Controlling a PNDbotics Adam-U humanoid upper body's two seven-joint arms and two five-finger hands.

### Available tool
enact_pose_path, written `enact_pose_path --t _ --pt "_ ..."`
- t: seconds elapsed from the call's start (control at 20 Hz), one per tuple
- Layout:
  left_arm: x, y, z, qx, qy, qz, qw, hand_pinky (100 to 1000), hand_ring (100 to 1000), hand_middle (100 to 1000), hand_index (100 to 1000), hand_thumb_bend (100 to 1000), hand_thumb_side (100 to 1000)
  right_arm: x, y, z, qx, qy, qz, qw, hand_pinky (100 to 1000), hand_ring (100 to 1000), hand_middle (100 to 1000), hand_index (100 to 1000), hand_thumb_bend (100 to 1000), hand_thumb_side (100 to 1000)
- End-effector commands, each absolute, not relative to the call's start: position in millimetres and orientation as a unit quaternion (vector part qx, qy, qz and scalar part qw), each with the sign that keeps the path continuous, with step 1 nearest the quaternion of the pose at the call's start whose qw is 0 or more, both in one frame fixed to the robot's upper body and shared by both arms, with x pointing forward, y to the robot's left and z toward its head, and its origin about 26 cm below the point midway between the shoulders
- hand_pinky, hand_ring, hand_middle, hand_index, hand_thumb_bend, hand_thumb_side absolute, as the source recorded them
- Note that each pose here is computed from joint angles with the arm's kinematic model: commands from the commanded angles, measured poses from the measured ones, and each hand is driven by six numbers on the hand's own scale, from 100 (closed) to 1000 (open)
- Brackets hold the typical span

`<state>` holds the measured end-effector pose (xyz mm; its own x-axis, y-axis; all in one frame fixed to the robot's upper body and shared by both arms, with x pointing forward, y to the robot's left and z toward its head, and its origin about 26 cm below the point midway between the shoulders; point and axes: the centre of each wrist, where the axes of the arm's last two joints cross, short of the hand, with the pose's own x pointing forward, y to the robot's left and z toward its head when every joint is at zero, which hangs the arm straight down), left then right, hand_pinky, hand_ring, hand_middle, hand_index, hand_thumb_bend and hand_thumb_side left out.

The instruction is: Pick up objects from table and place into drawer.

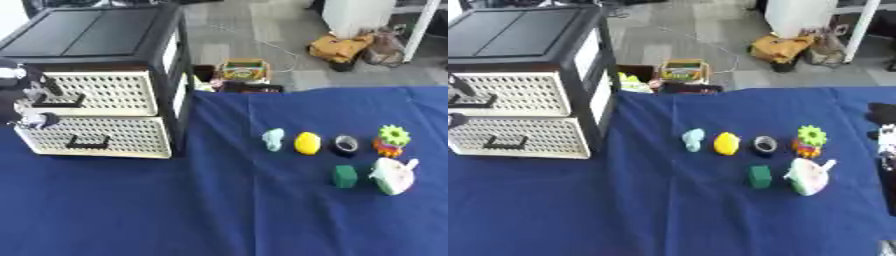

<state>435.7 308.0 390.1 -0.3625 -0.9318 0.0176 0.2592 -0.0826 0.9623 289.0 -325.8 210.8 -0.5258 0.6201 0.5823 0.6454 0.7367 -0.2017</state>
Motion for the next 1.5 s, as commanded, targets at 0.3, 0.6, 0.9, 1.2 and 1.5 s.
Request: enact_pose_path --t 0.3,0.6,0.9,1.2,1.5 --pt "433 311 399 0.346 -0.502 -0.653 0.449 100 100 100 904 306 521 287 -327 219 -0.364 -0.878 -0.022 0.309 625 729 591 722 100 953" --pt "437 309 392 0.344 -0.492 -0.664 0.446 100 100 100 901 314 529 287 -326 220 -0.362 -0.879 -0.023 0.309 625 731 591 722 100 953" --pt "439 308 387 0.339 -0.488 -0.671 0.444 100 100 100 864 324 540 287 -326 220 -0.361 -0.880 -0.025 0.308 626 732 592 723 100 953" --pt "438 310 385 0.337 -0.487 -0.673 0.443 100 100 100 853 315 542 287 -327 221 -0.362 -0.880 -0.026 0.306 627 733 592 724 100 953" --pt "435 312 384 0.337 -0.488 -0.672 0.444 100 100 100 840 316 545 287 -327 221 -0.362 -0.880 -0.028 0.305 628 734 592 724 100 953"
